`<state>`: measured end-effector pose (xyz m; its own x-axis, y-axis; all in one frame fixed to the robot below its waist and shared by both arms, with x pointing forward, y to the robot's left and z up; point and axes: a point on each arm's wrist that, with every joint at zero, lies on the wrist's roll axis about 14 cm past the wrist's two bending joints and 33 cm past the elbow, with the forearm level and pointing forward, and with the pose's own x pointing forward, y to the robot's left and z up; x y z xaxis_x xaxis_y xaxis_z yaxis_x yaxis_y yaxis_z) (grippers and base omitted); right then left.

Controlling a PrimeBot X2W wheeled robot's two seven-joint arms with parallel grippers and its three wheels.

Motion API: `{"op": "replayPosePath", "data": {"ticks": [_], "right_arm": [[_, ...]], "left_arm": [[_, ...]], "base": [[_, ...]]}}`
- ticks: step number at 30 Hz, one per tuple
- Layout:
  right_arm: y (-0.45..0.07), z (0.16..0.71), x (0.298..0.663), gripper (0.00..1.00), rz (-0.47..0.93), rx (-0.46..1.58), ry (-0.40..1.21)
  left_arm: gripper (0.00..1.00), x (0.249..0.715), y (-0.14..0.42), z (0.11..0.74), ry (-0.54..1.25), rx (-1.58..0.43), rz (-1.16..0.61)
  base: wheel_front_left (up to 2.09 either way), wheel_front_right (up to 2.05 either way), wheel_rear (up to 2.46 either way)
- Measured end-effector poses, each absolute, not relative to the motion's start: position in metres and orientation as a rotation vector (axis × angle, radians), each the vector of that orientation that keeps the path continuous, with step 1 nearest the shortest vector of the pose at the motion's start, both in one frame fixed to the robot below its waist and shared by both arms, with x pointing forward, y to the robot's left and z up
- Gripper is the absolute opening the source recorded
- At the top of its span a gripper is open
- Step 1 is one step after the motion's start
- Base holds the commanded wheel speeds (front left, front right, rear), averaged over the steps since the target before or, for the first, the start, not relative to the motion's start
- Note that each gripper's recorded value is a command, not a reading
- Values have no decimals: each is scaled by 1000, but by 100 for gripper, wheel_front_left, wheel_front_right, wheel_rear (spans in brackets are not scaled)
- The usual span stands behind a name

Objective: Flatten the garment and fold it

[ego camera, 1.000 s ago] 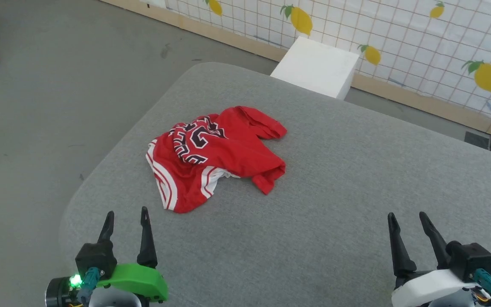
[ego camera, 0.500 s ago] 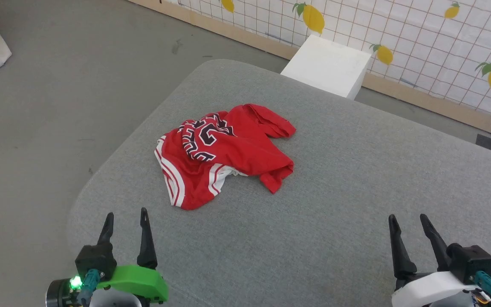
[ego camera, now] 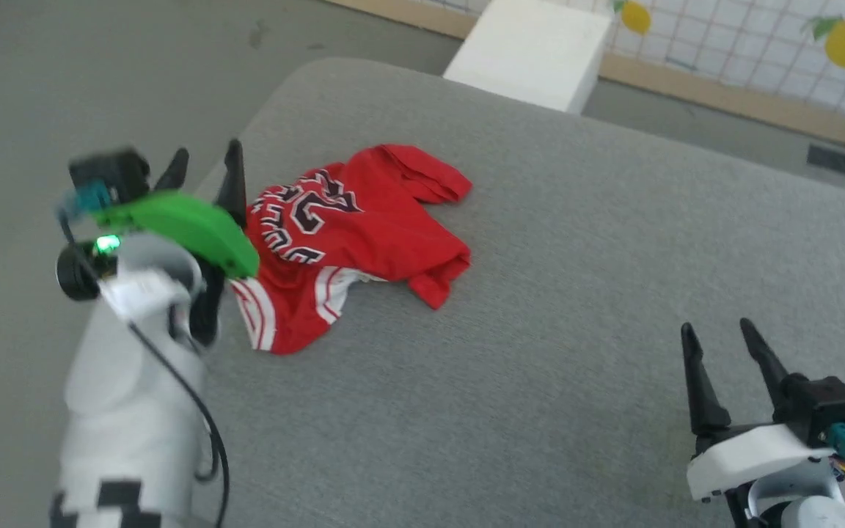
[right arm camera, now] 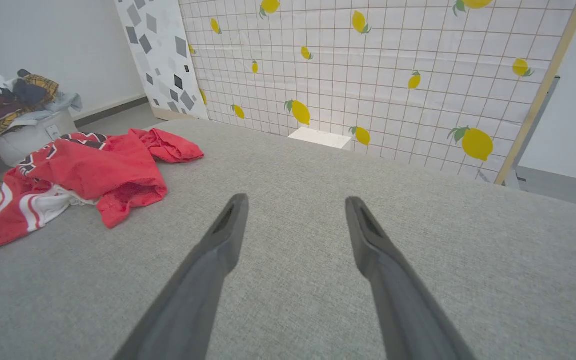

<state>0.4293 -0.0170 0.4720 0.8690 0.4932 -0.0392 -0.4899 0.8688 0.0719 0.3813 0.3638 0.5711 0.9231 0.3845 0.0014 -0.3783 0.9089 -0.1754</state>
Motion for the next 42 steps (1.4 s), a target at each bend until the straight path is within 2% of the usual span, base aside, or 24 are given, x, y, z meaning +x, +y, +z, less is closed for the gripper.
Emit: {"op": "replayPosePath", "data": {"ticks": [4, 6, 10, 16, 20, 21, 22, 23, 32, 38, 42], "right_arm": [[-38, 465, 436, 100, 458, 36, 75], [-52, 462, 440, 100, 419, 25, 84], [-76, 453, 445, 100, 358, 15, 110], [-102, 433, 449, 100, 286, 7, 161], [-114, 416, 450, 100, 257, 0, 206], [-115, 412, 449, 100, 254, -1, 216], [-116, 408, 449, 100, 251, -1, 227], [-116, 405, 449, 100, 251, -5, 236], [-98, 407, 452, 100, 297, 6, 229], [-86, 421, 447, 100, 325, 39, 193], [-82, 431, 440, 100, 331, 78, 164]], "left_arm": [[100, 413, 368, 529, 248, -311, 403], [100, 420, 362, 497, 438, -366, 409], [100, 432, 344, 454, 688, -442, 393], [100, 434, 316, 394, 962, -441, 368], [100, 440, 308, 372, 1042, -445, 364], [100, 442, 307, 369, 1043, -447, 365], [33, 443, 308, 366, 1042, -445, 370], [0, 446, 310, 365, 1027, -439, 377], [0, 472, 333, 405, 660, -445, 439], [0, 499, 348, 498, 338, -394, 361], [0, 518, 344, 593, 94, -378, 260]], "base": [[0, 0, 0], [0, 0, 0], [0, 0, 0], [0, 0, 0], [0, 0, 0], [0, 0, 0], [0, 0, 0], [0, 0, 0], [0, 0, 0], [0, 0, 0], [0, 0, 0]]}}
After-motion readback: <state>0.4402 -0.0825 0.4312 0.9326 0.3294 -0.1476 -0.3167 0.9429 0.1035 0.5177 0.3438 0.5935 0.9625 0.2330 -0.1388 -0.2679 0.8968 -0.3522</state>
